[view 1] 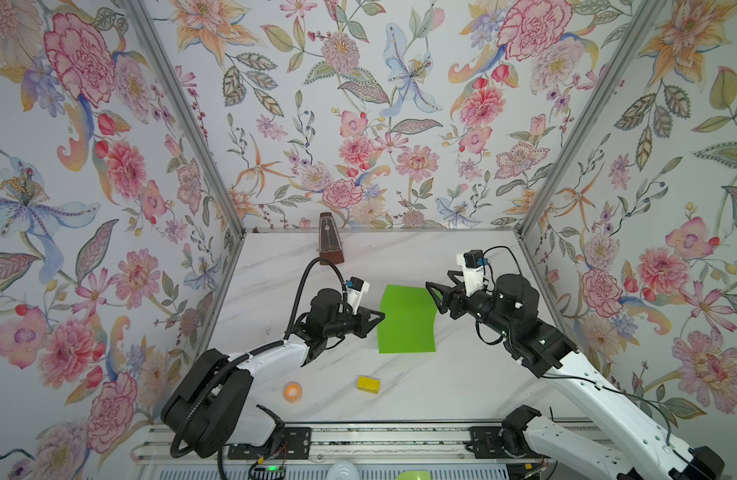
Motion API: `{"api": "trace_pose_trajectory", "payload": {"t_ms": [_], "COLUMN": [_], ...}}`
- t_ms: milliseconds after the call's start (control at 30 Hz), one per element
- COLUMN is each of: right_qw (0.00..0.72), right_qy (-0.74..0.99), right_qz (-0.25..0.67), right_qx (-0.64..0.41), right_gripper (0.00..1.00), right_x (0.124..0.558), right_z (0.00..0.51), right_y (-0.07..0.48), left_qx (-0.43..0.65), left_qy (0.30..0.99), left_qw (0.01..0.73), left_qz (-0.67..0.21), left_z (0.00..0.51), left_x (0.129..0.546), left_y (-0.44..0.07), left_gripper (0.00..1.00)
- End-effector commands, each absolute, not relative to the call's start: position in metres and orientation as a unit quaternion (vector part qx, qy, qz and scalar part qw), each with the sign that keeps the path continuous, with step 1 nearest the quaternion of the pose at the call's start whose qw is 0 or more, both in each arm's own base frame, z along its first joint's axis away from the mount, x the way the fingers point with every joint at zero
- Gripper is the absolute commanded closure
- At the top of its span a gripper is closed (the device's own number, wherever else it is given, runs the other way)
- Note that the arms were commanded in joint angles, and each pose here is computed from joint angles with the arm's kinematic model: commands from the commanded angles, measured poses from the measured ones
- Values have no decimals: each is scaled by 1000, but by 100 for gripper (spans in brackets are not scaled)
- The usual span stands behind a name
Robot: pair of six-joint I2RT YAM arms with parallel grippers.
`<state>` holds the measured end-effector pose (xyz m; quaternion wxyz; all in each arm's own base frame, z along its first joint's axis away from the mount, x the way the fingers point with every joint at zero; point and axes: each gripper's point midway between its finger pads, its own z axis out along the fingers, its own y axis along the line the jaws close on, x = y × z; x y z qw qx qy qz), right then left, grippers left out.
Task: Fold a paper plane with a square sheet of paper (fold left side to right side)
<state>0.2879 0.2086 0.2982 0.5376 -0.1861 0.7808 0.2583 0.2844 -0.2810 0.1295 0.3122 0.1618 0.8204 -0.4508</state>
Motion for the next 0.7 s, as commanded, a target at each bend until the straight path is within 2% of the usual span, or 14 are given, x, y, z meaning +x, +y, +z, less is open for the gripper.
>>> {"api": "trace_pose_trajectory", "payload": {"t_ms": [0,167,333,500,667], "right_qw": [473,378,298,186,121], "right_qy": [824,866,886,882,875], "right_qz": [286,319,356,427,462], "right_qx": [-124,-71,-11,69,83], "right_gripper": [24,29,35,49,52], "right_x": [297,304,308,311,310], "right_z": [261,209,160,116,90], "right_y": [214,228,228,234,248], "left_qx": [132,149,157,141,137], "left_qy": [849,895,926,933,935], "left_qw": [261,202,188,190,188], "left_qz": [-441,-370,-285,-271,-267], "left_z": [97,56,38,35,35], "left_x": [284,290,303,313,317], "left_y": [-269,-257,-231,-209,-201], "left_gripper": [100,100,100,100,100]}}
